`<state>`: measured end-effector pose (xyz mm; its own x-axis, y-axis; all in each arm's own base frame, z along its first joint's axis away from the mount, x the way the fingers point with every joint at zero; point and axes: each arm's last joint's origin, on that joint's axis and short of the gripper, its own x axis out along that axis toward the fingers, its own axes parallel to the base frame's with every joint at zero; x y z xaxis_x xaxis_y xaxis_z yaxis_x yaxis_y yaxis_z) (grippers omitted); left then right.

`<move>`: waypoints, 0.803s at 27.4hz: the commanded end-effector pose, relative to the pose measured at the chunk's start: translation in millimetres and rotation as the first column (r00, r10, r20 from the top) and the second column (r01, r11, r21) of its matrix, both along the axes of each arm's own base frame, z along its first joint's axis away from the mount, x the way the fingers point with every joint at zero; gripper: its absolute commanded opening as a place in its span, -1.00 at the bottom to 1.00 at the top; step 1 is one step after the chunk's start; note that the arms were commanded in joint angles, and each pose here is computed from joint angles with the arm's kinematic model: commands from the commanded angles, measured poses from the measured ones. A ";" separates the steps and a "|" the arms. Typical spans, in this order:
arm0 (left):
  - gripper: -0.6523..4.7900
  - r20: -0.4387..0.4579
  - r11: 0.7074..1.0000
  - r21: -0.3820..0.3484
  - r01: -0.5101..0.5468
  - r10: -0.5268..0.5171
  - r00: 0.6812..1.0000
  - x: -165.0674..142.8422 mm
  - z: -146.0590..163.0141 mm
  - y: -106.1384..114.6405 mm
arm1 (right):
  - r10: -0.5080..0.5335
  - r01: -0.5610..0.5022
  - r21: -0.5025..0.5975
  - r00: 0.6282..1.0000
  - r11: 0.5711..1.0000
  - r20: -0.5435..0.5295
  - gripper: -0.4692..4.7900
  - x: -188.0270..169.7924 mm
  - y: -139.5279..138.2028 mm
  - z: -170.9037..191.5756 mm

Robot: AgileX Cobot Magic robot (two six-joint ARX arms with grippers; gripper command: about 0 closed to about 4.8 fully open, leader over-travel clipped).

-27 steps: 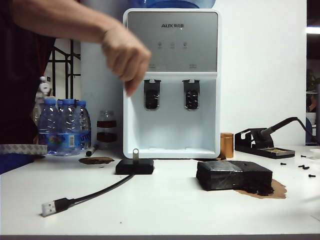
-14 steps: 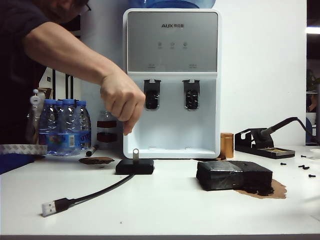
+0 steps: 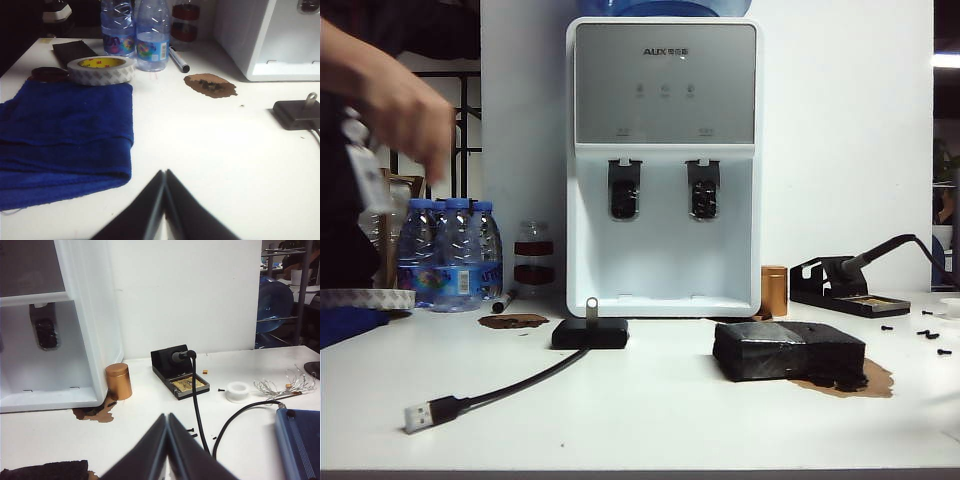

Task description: Take the USB flash drive out of the black sponge and insert it into the slot on top of the black USB adpator box.

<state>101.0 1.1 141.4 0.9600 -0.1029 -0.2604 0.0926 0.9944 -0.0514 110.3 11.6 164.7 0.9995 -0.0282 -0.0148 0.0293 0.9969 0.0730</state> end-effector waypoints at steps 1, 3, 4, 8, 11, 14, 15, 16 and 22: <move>-0.78 -0.004 1.000 0.003 -0.001 0.001 1.000 0.0 -0.6 0.1 | 0.000 0.000 0.001 1.000 1.000 0.010 -0.82 0.1 -0.2 0.0; -0.78 -0.002 1.000 0.004 0.001 -0.001 1.000 0.0 -0.4 -0.4 | 0.000 0.000 0.001 1.000 1.000 0.010 -0.82 0.1 -0.2 0.0; -0.78 -0.002 1.000 0.005 -0.001 0.001 1.000 0.0 -0.4 -0.3 | 0.000 0.000 0.001 1.000 1.000 0.010 -0.82 0.1 -0.2 0.0; -0.78 -0.002 1.000 0.005 -0.003 0.003 1.000 0.0 -0.4 -0.3 | 0.000 0.000 0.001 1.000 1.000 0.010 -0.82 0.1 -0.2 0.0; -0.78 -0.002 1.000 0.005 -0.002 0.002 1.000 0.0 -0.4 -0.3 | 0.000 0.000 0.001 1.000 1.000 0.010 -0.82 0.1 -0.2 0.0; -0.78 -0.002 1.000 0.005 -0.002 0.002 1.000 0.0 -0.4 -0.3 | 0.000 0.000 0.001 1.000 1.000 0.010 -0.82 0.1 -0.2 0.0; -0.78 -0.002 1.000 0.005 -0.002 0.002 1.000 0.0 -0.4 -0.3 | 0.000 0.000 0.001 1.000 1.000 0.010 -0.82 0.1 -0.2 0.0; -0.78 -0.002 1.000 0.005 -0.002 0.002 1.000 0.0 -0.4 -0.3 | 0.000 0.000 0.001 1.000 1.000 0.010 -0.82 0.1 -0.2 0.0; -0.78 0.008 1.000 0.005 -0.001 0.001 1.000 -0.4 0.4 -0.4 | -0.001 0.001 0.001 1.000 1.000 0.010 -0.82 0.1 -0.3 0.0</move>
